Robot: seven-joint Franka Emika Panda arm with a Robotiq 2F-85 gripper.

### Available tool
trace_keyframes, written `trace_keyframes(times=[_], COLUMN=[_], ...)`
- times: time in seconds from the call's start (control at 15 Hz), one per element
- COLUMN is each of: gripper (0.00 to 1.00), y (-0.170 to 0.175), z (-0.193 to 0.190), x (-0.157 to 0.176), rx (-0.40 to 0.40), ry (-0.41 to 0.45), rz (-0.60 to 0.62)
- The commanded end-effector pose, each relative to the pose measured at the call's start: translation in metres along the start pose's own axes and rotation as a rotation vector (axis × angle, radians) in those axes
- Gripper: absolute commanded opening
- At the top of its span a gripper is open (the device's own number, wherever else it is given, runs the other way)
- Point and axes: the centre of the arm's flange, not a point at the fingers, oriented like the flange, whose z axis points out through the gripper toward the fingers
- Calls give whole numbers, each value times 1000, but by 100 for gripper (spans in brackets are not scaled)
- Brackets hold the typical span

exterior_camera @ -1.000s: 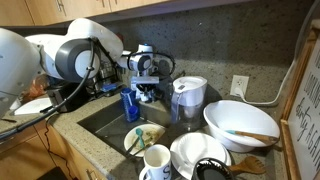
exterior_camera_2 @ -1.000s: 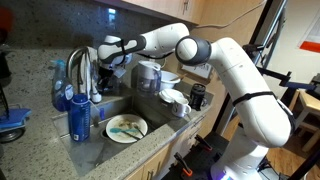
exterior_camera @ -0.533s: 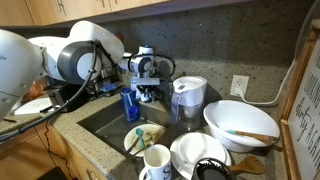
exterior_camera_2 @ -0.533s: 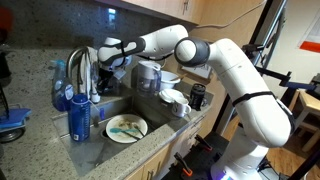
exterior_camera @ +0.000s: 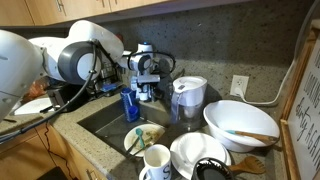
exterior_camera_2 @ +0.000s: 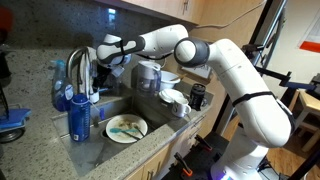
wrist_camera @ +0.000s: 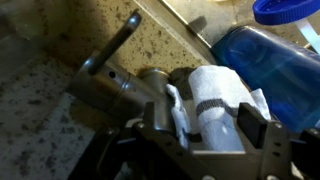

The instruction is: Take the mug out of the sink, put it on the counter then use the towel to dry it inside

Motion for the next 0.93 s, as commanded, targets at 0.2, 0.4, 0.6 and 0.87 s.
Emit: trace_keyframes(times=[0.2,0.4,0.6,0.87], gripper=[75,53,30,0], y=[-3,-1,0,-3], z=[8,7,9,13], x=[12,11,11,13], rx=[-9,-13,-10,1], ry=[39,33,27,26], rz=[-43,-48,-56,-70])
